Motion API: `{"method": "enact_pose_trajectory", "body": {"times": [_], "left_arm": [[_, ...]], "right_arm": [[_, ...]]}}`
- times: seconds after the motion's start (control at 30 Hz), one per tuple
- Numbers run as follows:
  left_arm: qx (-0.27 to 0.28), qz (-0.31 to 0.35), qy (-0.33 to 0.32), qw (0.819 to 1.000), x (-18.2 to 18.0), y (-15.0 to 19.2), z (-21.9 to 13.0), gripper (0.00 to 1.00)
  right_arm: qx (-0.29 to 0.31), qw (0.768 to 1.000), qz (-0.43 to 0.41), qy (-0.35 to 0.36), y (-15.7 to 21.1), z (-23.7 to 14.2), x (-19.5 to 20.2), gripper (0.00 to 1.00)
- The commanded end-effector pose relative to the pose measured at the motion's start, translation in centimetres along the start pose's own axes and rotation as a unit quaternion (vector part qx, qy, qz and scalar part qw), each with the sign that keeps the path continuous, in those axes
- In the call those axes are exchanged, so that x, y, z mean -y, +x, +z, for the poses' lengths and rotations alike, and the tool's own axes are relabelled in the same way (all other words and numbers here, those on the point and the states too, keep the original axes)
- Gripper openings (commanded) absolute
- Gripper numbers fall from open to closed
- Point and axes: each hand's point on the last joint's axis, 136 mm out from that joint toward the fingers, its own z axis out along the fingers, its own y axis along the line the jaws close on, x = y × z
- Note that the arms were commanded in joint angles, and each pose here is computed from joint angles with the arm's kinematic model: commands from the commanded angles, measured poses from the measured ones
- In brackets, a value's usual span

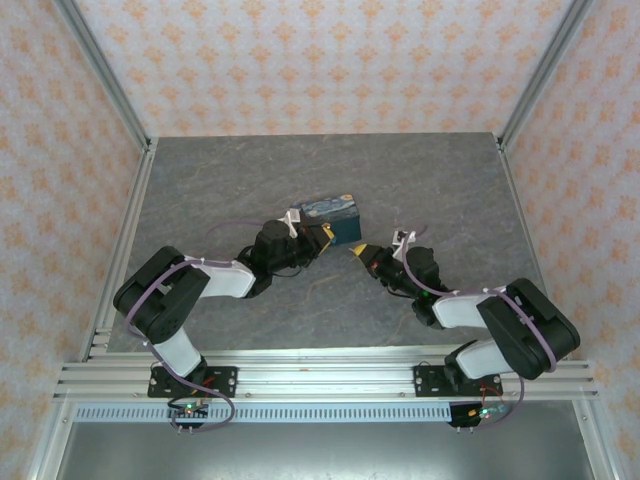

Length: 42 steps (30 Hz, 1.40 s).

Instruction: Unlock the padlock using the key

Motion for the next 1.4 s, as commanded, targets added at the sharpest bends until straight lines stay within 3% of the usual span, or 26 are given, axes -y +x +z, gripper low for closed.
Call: {"method": "enact_pose_trajectory", "body": {"times": [0.0,1.37], "left_arm": [[0.001,0.0,0.06,0.998,3.1,-0.4,-0.6,0.0],[-0.003,-0.016,0.072,0.997,4.2,-0.3,-0.9,0.0]], "right_arm": [[0.029,0.999,-0.014,-0.043,-1.1,-0.2,-2.5,0.0],[0.026,0.998,-0.008,-0.061,-1.2,3.8,-2.7,0.0]]}}
